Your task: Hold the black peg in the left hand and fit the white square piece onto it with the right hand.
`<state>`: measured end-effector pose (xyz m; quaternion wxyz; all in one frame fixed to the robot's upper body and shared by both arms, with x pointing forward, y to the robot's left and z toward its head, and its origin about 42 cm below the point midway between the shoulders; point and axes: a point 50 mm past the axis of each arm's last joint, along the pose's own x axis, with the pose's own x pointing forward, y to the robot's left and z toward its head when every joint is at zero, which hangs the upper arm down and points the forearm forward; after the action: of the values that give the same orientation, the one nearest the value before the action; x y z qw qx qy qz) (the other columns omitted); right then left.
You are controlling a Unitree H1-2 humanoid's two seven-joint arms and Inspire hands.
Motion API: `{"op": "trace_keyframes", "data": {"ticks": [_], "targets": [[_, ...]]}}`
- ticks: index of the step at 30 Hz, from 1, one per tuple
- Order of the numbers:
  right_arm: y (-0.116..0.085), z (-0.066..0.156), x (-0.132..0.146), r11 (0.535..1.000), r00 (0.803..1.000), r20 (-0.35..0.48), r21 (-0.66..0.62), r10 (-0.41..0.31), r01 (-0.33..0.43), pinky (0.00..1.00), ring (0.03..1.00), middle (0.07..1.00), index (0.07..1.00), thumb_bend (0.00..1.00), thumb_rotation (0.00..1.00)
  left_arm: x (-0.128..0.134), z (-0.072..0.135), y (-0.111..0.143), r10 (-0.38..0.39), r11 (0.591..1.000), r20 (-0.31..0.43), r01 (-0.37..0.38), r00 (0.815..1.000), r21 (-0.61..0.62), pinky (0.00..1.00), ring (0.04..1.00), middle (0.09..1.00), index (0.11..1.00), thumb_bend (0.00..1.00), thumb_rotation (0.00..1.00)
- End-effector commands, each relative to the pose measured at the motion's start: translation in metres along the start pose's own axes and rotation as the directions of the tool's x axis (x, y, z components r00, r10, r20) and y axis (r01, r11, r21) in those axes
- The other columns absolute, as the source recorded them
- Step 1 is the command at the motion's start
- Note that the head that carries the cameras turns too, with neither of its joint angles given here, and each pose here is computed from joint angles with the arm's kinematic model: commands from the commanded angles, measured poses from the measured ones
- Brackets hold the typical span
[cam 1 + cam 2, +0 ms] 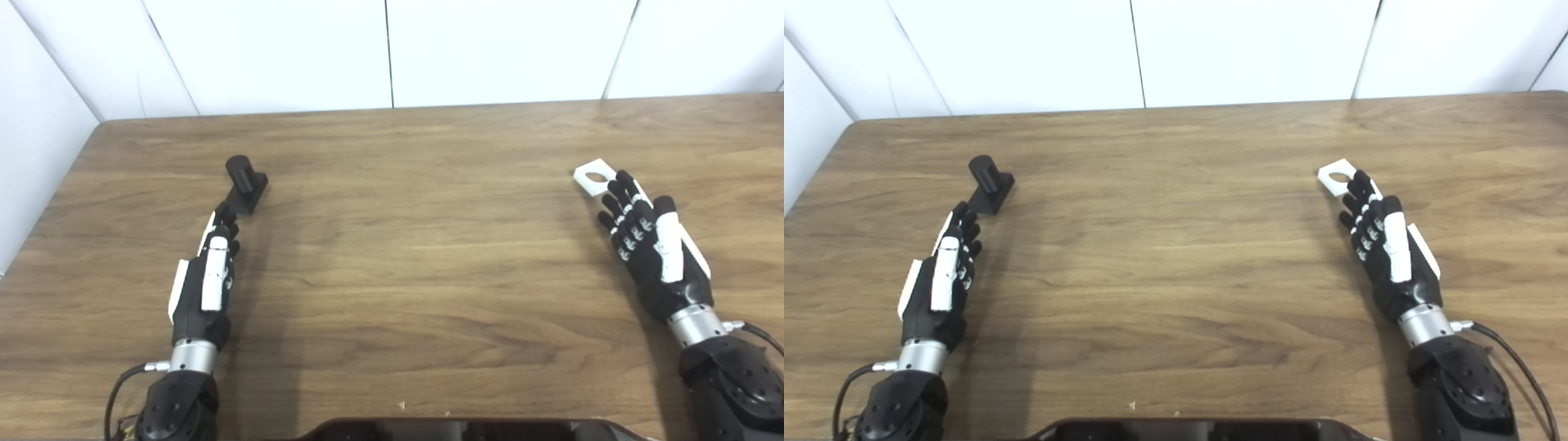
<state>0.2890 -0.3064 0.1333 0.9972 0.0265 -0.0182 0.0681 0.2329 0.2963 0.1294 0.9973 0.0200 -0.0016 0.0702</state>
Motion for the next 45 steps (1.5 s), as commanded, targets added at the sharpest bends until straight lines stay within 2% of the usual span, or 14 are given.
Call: {"op": "trace_keyframes", "data": {"ticks": [1, 20, 25, 27, 29, 34, 38, 45], "targets": [[-0.001, 0.005, 0.003, 1.000, 0.999, 0.033, -0.007, 0.005, -0.005, 1.00, 1.000, 1.000, 0.993, 0.63, 1.00, -0.001, 0.008, 0.001, -0.002, 1.000, 0.052, 0.001, 0.999, 0.011, 1.00, 1.000, 1.000, 1.000, 0.36, 0.99], [0.000, 0.002, -0.002, 1.000, 1.000, 0.018, -0.011, 0.014, -0.014, 1.00, 1.000, 1.000, 0.996, 0.63, 1.00, -0.002, 0.008, 0.002, 0.012, 1.000, 0.036, -0.013, 0.999, 0.028, 1.00, 1.000, 1.000, 1.000, 0.39, 0.90], [0.001, 0.001, -0.003, 1.000, 1.000, 0.009, -0.003, 0.014, -0.014, 1.00, 1.000, 1.000, 0.994, 0.65, 1.00, -0.006, 0.013, 0.002, 0.079, 0.982, 0.021, -0.082, 0.997, 0.168, 1.00, 1.000, 1.000, 1.000, 0.45, 0.74], [0.000, 0.000, -0.003, 1.000, 1.000, 0.008, -0.001, 0.017, -0.017, 1.00, 1.000, 1.000, 0.998, 0.66, 1.00, -0.007, 0.019, 0.001, 0.126, 0.961, 0.024, -0.128, 0.992, 0.244, 1.00, 1.000, 1.000, 1.000, 0.46, 0.67], [0.000, -0.001, -0.003, 1.000, 1.000, 0.007, -0.002, 0.019, -0.019, 1.00, 1.000, 1.000, 1.000, 0.67, 1.00, -0.006, 0.023, -0.001, 0.164, 0.941, 0.032, -0.166, 0.986, 0.294, 1.00, 1.000, 1.000, 1.000, 0.47, 0.64], [0.001, -0.003, -0.003, 1.000, 1.000, 0.001, 0.000, 0.025, -0.025, 1.00, 1.000, 1.000, 0.996, 0.65, 1.00, 0.002, 0.035, -0.005, 0.259, 0.886, 0.089, -0.273, 0.962, 0.374, 0.98, 0.997, 0.999, 0.971, 0.60, 0.50], [0.002, -0.003, -0.002, 1.000, 1.000, -0.001, 0.006, 0.022, -0.022, 1.00, 1.000, 1.000, 0.988, 0.65, 1.00, 0.012, 0.044, -0.007, 0.306, 0.821, 0.132, -0.332, 0.943, 0.464, 0.95, 0.980, 0.989, 0.946, 0.64, 0.44], [0.001, -0.004, -0.003, 1.000, 1.000, -0.007, 0.009, 0.019, -0.019, 1.00, 1.000, 1.000, 0.991, 0.67, 1.00, 0.038, 0.060, -0.013, 0.371, 0.686, 0.190, -0.406, 0.909, 0.604, 1.00, 0.990, 0.964, 0.908, 0.70, 0.34]]}}
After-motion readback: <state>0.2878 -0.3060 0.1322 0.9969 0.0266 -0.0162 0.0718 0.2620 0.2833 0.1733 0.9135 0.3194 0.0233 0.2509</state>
